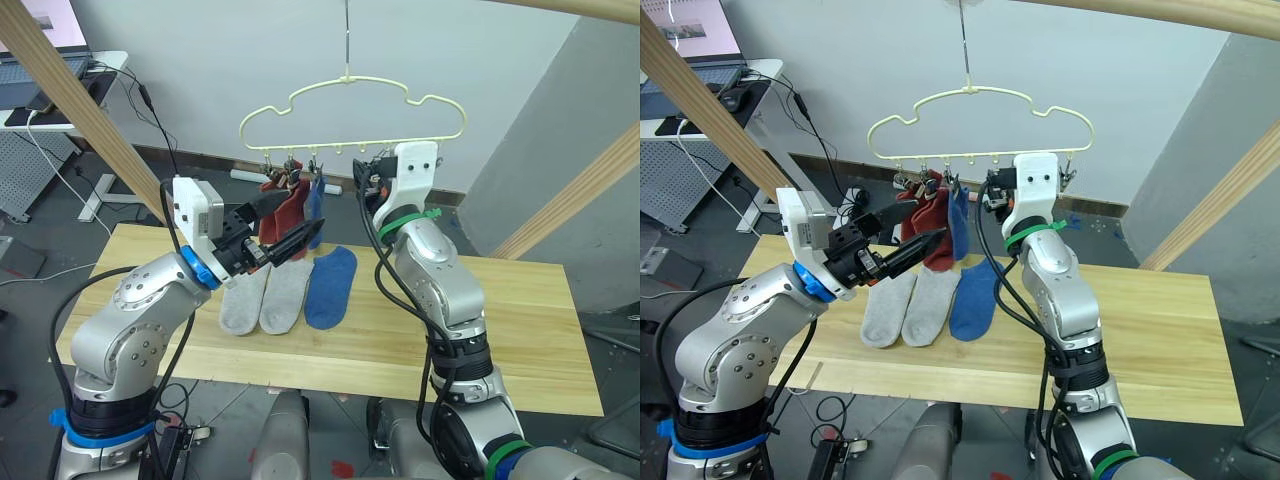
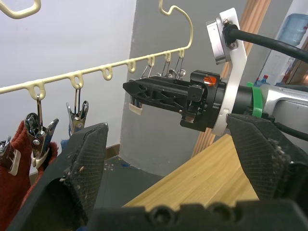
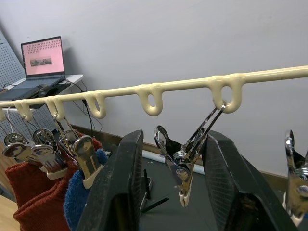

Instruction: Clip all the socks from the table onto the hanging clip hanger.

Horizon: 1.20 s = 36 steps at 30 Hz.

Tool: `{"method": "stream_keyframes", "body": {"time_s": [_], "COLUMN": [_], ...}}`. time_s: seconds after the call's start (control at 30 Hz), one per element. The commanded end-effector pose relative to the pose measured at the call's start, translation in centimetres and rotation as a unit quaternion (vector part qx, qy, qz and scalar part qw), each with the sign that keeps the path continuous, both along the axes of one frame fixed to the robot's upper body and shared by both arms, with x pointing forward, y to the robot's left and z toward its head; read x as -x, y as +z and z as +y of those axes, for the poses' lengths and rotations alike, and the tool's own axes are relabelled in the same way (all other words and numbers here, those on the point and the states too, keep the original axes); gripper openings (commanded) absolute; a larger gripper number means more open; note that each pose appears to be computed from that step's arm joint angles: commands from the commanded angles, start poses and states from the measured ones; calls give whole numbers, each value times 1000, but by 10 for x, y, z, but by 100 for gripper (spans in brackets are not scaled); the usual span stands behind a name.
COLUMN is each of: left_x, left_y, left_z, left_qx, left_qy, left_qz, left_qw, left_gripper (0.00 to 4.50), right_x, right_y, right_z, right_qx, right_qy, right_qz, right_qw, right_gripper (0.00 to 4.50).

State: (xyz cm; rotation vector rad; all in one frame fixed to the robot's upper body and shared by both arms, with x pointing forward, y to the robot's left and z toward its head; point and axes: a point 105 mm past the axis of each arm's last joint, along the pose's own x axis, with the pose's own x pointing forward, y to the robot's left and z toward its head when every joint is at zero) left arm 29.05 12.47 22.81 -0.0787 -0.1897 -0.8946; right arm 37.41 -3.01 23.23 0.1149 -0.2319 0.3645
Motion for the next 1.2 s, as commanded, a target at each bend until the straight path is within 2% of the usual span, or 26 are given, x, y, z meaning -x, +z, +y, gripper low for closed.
{"method": "stream_keyframes", "body": {"time_s": [0.03,1.2], "left_x": [8,7], "left_y": [10,10], "left_z": [-4,-7], "left_qx": [-2,0], "left_qy": [-8,-9], "left_qz": [-28,-29], "left_qw": [1000,1000], "left_gripper": [434,434], "right_x": [4,0], "right_y": [15,19], "right_z": [2,-3], "right_qx": [-10,-8], "right_qy": [-1,-19], "right_qz": [-29,-33], "right_qw": [1000,999], "right_gripper": [183,183]}}
